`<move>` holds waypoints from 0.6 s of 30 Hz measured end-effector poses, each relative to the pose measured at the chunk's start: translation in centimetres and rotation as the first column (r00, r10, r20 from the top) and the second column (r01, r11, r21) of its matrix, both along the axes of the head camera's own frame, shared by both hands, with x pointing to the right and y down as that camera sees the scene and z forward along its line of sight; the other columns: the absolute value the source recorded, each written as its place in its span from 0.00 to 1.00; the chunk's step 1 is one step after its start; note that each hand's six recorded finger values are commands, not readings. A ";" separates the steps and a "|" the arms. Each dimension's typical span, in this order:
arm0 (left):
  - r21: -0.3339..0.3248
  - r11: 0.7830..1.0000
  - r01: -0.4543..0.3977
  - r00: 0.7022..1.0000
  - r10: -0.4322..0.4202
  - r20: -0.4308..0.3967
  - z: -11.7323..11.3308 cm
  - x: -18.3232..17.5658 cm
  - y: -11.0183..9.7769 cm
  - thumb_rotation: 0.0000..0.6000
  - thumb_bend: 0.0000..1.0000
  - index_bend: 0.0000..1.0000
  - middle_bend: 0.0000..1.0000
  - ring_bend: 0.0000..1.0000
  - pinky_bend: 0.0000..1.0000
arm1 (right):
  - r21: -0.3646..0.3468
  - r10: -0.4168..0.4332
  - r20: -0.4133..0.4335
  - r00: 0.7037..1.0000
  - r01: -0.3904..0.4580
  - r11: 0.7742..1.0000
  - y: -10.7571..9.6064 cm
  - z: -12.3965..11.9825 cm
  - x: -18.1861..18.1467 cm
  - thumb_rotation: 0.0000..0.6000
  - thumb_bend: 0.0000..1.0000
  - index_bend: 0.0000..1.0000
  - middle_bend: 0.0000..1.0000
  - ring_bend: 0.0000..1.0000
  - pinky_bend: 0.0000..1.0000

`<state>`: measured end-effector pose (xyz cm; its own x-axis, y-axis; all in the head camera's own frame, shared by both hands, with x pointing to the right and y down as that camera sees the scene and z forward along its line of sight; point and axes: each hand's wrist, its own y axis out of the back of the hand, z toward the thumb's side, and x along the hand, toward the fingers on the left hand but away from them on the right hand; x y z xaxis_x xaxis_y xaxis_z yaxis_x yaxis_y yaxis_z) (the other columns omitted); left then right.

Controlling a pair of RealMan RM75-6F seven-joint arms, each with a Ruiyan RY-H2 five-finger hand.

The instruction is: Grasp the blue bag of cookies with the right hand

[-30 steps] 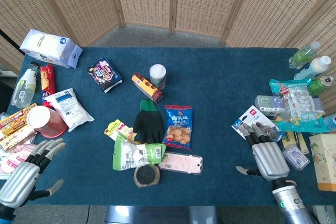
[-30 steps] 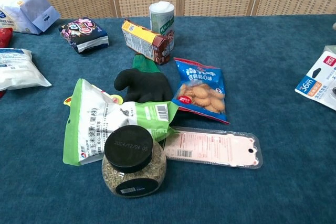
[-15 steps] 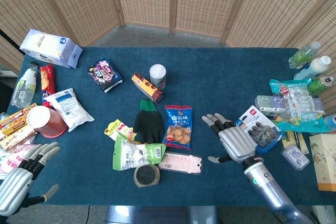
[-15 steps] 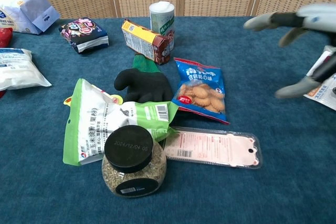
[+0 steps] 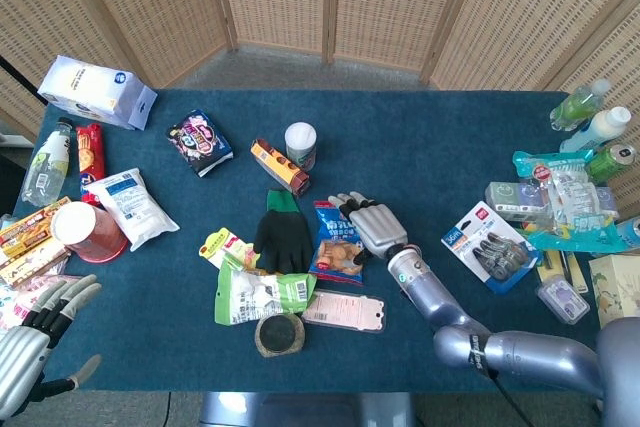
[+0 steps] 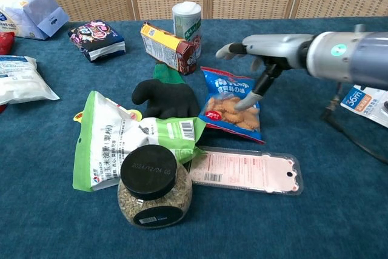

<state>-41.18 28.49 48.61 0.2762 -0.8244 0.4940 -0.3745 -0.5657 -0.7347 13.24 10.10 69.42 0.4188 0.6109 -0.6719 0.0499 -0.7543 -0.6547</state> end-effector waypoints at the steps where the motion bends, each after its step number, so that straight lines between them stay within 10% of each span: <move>1: 0.000 1.000 0.002 1.000 -0.002 0.000 0.0 -0.1 0.0 1.00 0.36 0.01 0.01 0.00 0.00 | -0.004 -0.002 -0.005 1.000 0.002 1.000 -0.1 0.2 -0.3 0.85 0.08 0.00 0.00 0.00 0.21; 9: 0.000 1.000 0.020 1.000 -0.020 -0.003 0.3 -0.7 0.1 1.00 0.36 0.01 0.01 0.00 0.00 | -0.028 -0.043 -0.053 0.998 0.042 0.999 -0.4 1.6 -1.9 0.93 0.08 0.00 0.02 0.03 0.37; 12: -0.002 1.000 0.027 1.000 -0.027 -0.001 0.3 -1.0 0.2 1.00 0.36 0.01 0.01 0.00 0.00 | -0.031 -0.065 -0.066 0.996 0.063 0.998 -0.6 2.2 -2.6 1.00 0.08 0.08 0.21 0.29 0.66; 18: 0.005 0.999 0.046 0.999 -0.046 0.002 0.2 -1.7 0.4 1.00 0.36 0.01 0.01 0.00 0.00 | -0.055 -0.074 -0.093 0.993 0.069 0.996 -1.0 3.5 -3.7 1.00 0.09 0.57 0.80 0.94 1.00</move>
<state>-42.85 28.84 48.78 0.2369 -0.8385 0.4907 -0.3986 -0.5445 -0.7380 9.54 9.11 72.94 0.3928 0.5452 -0.7406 -0.0662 -0.7864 -0.6141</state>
